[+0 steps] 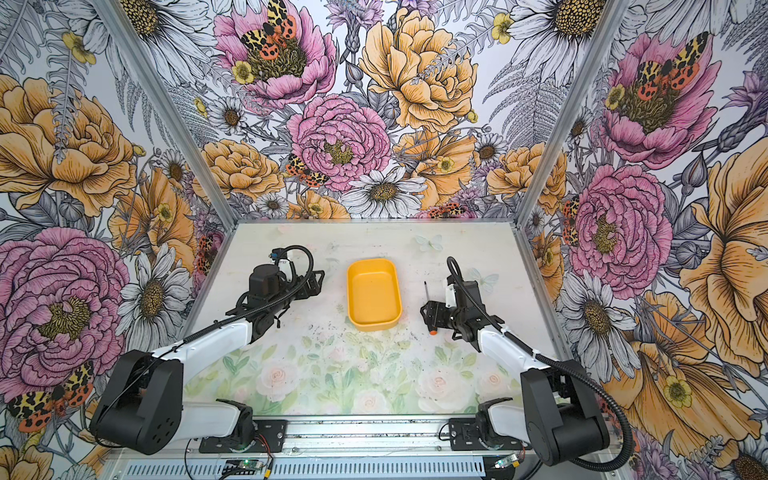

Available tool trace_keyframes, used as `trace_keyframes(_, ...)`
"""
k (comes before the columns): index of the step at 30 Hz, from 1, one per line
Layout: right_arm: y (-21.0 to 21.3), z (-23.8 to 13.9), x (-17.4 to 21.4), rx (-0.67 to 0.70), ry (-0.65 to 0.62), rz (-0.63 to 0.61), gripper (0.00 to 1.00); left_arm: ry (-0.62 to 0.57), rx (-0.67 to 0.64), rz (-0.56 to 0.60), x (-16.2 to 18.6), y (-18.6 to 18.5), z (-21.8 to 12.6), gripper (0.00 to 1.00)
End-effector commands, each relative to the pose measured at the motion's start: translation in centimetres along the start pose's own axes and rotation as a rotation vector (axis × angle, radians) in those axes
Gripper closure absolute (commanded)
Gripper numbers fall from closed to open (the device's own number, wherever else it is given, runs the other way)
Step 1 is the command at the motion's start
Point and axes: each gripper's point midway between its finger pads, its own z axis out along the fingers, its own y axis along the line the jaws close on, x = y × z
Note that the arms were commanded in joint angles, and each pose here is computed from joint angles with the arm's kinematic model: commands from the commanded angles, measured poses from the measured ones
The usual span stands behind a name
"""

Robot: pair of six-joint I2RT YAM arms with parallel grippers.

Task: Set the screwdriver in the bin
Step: 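Lower the right gripper onto the screwdriver handle and close it while the left arm lifts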

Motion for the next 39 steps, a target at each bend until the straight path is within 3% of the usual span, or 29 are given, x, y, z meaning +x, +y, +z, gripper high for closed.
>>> trace_keyframes(1, -0.4, 0.4, 0.4, 0.029, 0.014, 0.018, 0.20, 0.034, -0.027, -0.010, 1.3, 1.0, 0.0, 0.01)
trace_keyframes(15, -1.6, 2.0, 1.0, 0.118, 0.066, 0.010, 0.28, 0.063, -0.054, -0.020, 2.4, 2.2, -0.3, 0.01)
trace_keyframes(39, -2.0, 4.2, 2.5, 0.265, 0.167, -0.063, 0.50, 0.051, -0.070, -0.041, 2.5, 3.0, -1.8, 0.01)
